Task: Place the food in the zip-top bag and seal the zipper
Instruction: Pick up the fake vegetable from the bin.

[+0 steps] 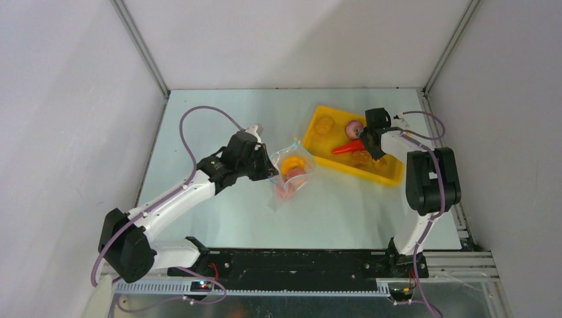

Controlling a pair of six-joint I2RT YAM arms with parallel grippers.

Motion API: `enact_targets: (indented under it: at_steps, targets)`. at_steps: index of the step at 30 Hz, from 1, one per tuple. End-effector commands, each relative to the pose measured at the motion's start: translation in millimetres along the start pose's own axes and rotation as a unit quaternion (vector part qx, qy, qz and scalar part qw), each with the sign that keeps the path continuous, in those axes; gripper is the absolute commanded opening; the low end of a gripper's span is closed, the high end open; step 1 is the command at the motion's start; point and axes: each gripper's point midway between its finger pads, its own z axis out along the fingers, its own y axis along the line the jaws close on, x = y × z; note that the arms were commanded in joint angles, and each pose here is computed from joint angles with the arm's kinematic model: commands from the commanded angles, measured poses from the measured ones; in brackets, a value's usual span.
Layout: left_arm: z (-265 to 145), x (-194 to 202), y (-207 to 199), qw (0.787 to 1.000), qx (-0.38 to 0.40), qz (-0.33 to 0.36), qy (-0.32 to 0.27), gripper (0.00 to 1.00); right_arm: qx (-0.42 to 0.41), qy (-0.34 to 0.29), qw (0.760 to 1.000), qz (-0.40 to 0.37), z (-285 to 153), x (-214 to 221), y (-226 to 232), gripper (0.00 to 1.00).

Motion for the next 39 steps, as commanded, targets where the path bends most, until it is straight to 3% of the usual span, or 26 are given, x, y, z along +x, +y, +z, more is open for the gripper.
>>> enact_targets:
  at_steps: [1,8,16,32,35,39]
  targets:
    - [-3.2,-16.6,-17.1,0.999,0.029,0.010,-0.019,0.00,0.000,-0.012,1.000,0.017,8.2,-9.6,9.2,0.74]
    - [-0.9,-14.6,-17.3,0.999,0.030,0.009,-0.013,0.00,0.019,-0.009,1.000,0.011,22.2,-8.0,7.4,0.73]
    - [-1.1,-15.4,-18.4,0.999,0.031,0.008,-0.014,0.00,0.026,-0.002,1.000,0.006,32.8,-7.4,6.2,0.64]
    - [-2.3,-17.6,-18.6,0.999,0.028,0.007,-0.016,0.00,0.061,0.022,0.998,-0.021,50.9,-7.2,14.0,0.61]
    - [-2.0,-18.1,-19.5,0.999,0.028,0.008,-0.015,0.00,0.062,0.027,0.997,-0.028,52.8,-7.7,16.6,0.57]
    - [-1.6,-18.5,-19.5,0.999,0.028,0.008,-0.015,0.00,0.062,0.032,0.997,-0.032,53.3,-7.2,16.9,0.42]
